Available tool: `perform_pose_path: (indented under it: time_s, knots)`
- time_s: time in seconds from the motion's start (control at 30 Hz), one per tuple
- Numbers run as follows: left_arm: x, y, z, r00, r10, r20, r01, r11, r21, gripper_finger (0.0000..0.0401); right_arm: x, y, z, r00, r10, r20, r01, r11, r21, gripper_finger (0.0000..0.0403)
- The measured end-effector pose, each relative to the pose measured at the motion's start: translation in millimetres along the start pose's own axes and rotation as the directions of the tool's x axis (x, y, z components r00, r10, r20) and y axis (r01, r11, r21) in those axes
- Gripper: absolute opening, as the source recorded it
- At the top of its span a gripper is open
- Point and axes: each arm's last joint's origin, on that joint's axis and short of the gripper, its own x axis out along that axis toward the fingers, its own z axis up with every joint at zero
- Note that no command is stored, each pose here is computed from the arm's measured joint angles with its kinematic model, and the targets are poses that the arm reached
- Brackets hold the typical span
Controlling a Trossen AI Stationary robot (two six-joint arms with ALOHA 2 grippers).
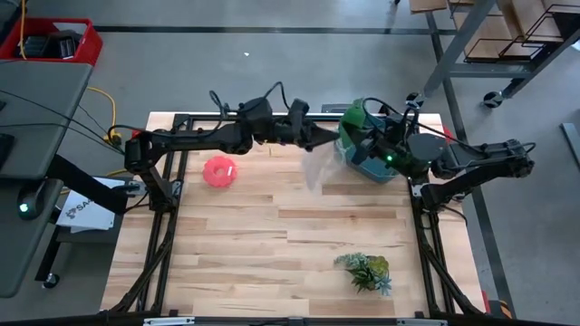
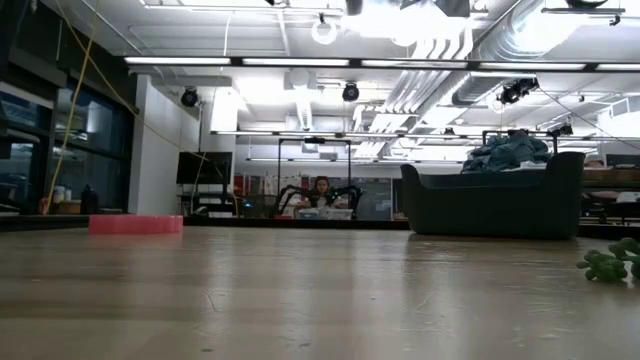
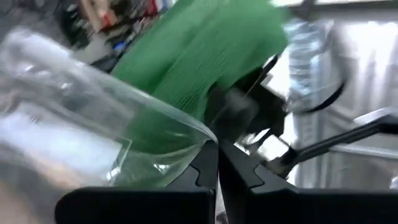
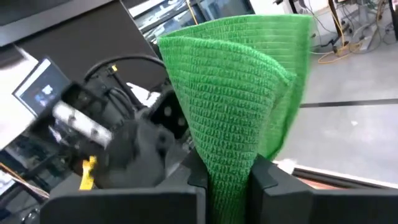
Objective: Roll bandage
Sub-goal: Put the rolled green bandage into the transparent zip bag
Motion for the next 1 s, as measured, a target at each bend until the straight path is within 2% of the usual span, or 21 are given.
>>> perform_pose_path:
  time_s: [0.1,0.23,0.47,0.6,0.7,0.83,1.0]
  knots:
    - [-0.4,-5.2,3.1,0.997,-0.045,0.062,0.044,0.999,0.008,0.0,0.2,0.4,-0.2,1.0,0.006,-0.003,-0.006,1.0,-0.011,0.0028]
    - [-0.4,-5.6,3.5,0.996,-0.046,0.079,0.046,0.999,0.009,0.0,0.1,1.4,0.9,1.0,0.02,0.001,-0.02,1.0,0.001,0.0034]
    - [-0.3,-5.5,3.2,0.996,-0.045,0.079,0.042,0.999,0.033,0.0,0.2,1.4,1.0,1.0,0.021,0.001,-0.021,1.0,-0.01,0.0171]
    - [-0.2,-6.0,2.2,0.997,-0.054,0.046,0.051,0.996,0.078,0.0,-0.9,1.9,2.5,0.999,0.047,-0.006,-0.047,0.999,-0.006,0.0224]
    - [-0.3,-6.8,1.5,0.998,-0.063,0.023,0.059,0.986,0.153,0.0,-4.0,1.8,6.9,0.996,0.09,-0.012,-0.089,0.996,0.011,0.0235]
    - [-0.3,-4.4,2.8,0.998,-0.049,0.04,0.041,0.98,0.196,0.0,-11.5,-0.5,15.6,0.987,0.157,-0.023,-0.157,0.988,0.014,0.0237]
    - [-0.4,-3.8,3.2,0.998,-0.045,0.042,0.032,0.962,0.272,0.0,-24.7,-9.5,30.1,0.985,0.172,-0.006,-0.172,0.984,0.038,0.0236]
